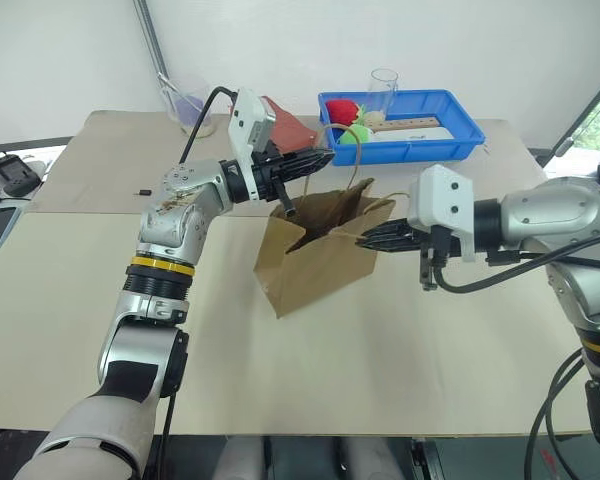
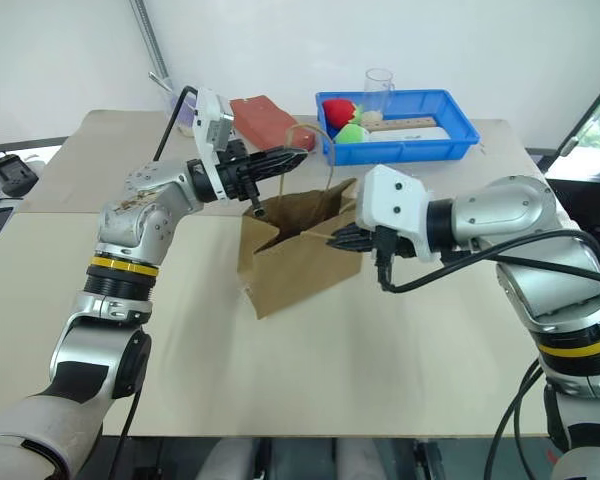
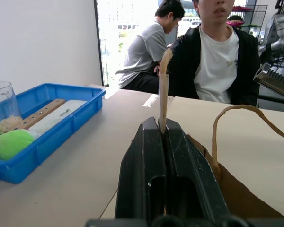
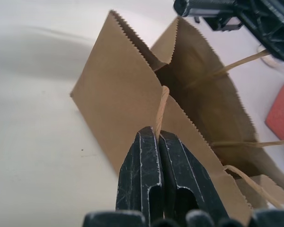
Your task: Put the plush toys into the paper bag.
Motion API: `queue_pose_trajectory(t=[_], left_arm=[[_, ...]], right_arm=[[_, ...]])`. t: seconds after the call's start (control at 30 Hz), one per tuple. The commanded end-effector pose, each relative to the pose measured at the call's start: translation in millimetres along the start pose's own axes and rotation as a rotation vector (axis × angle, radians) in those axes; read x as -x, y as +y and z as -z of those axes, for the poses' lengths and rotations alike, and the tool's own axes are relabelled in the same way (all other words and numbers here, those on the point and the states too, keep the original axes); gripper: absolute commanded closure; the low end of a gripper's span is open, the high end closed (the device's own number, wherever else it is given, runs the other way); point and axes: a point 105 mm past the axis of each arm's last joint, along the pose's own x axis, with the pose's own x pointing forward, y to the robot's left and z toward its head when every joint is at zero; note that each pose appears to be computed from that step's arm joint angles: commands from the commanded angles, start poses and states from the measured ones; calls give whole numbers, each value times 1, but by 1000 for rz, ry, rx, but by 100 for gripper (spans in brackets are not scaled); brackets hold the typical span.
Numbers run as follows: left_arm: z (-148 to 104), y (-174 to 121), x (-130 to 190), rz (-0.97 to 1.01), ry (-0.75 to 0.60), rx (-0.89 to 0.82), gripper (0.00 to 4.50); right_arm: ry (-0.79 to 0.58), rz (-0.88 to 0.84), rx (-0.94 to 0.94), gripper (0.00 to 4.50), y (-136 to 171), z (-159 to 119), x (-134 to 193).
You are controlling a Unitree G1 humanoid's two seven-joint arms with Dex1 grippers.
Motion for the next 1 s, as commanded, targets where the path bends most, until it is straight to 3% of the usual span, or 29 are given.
queue_pose_trajectory(t=[0.03, 0.07, 0.37, 0.67, 0.8, 1.0], left_arm=[[-7, -1, 5, 0, 2, -68, 450], [-6, -1, 6, -4, 16, -77, 387], [-13, -3, 42, 13, 50, -80, 0], [-22, -2, 100, -74, 118, -55, 0], [7, -24, 126, -31, 207, 67, 0], [33, -33, 127, -22, 218, 121, 0]], right_arm=[[-39, 30, 32, 361, -7, -16, 3], [-48, 27, 29, 322, -6, -18, 2], [-149, 38, -38, 12, -15, -37, 11], [-241, 129, -172, 5, -24, -46, 44], [-250, 163, -228, 5, -23, -43, 56], [-220, 115, -280, 5, -7, -35, 56]])
